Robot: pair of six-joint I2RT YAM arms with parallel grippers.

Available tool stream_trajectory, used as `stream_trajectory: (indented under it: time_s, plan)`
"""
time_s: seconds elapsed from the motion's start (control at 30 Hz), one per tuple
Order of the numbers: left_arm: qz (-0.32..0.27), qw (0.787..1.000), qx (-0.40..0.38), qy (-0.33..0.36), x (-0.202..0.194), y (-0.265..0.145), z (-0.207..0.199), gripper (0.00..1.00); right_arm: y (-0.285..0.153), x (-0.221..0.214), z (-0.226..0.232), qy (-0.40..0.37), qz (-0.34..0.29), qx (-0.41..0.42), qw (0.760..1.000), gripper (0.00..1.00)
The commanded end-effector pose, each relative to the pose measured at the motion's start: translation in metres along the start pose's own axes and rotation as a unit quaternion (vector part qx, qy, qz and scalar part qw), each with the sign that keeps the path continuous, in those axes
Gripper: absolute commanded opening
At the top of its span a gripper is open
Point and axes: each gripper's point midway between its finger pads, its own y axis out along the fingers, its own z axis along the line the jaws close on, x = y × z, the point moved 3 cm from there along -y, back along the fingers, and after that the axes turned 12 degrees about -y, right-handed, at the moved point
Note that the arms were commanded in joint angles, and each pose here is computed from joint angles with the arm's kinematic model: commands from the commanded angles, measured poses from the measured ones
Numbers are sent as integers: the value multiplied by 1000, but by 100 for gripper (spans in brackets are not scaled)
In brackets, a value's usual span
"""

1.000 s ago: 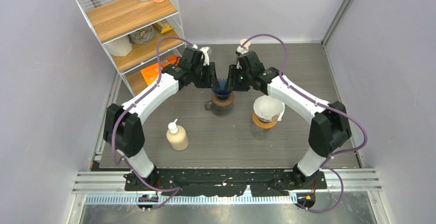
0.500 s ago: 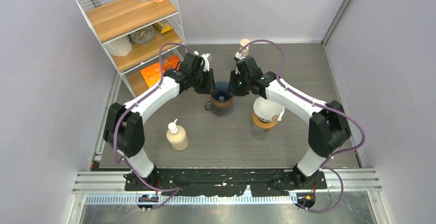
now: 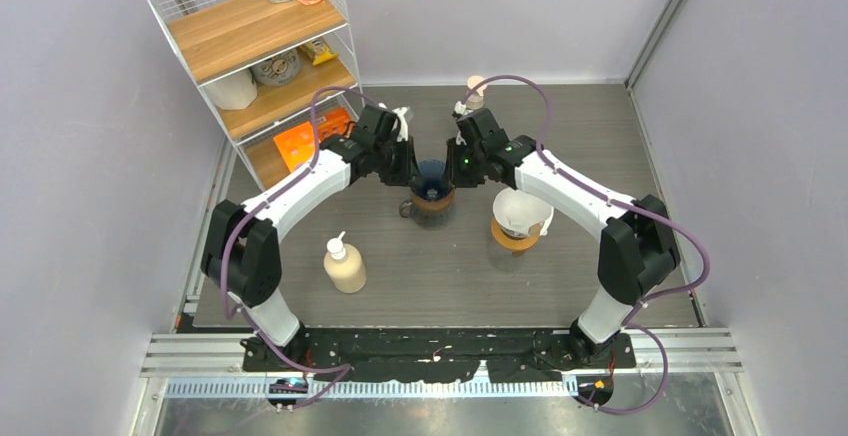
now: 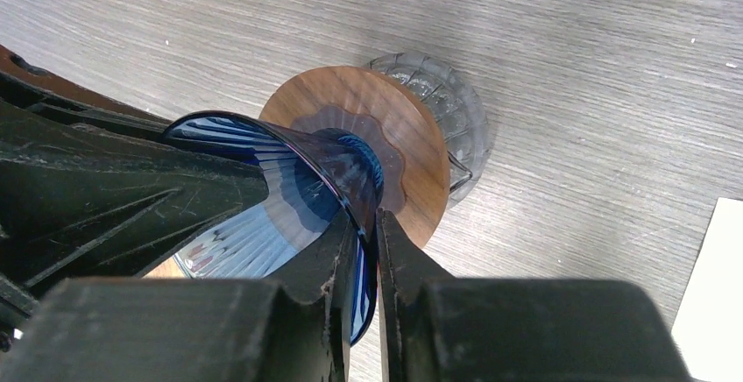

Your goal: Place the coffee filter in the dripper

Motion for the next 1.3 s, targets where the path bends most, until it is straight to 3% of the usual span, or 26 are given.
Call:
stream_trajectory:
  time_s: [0.0, 0.27, 1.0, 1.27]
  plan:
    - [16, 999, 26, -13, -2, -3, 5, 0, 0, -20, -1, -30, 67, 0, 997, 5]
    - [21, 993, 110, -24, -10, -1, 25, 0, 15, -39, -10, -35, 125, -17, 991, 5]
    - [77, 978, 184, -56, -50, 32, 74, 0, 39, -100, -45, -57, 234, -81, 967, 5]
    - [74, 978, 190, -52, -51, 30, 77, 0, 43, -111, -53, -53, 235, -99, 966, 5]
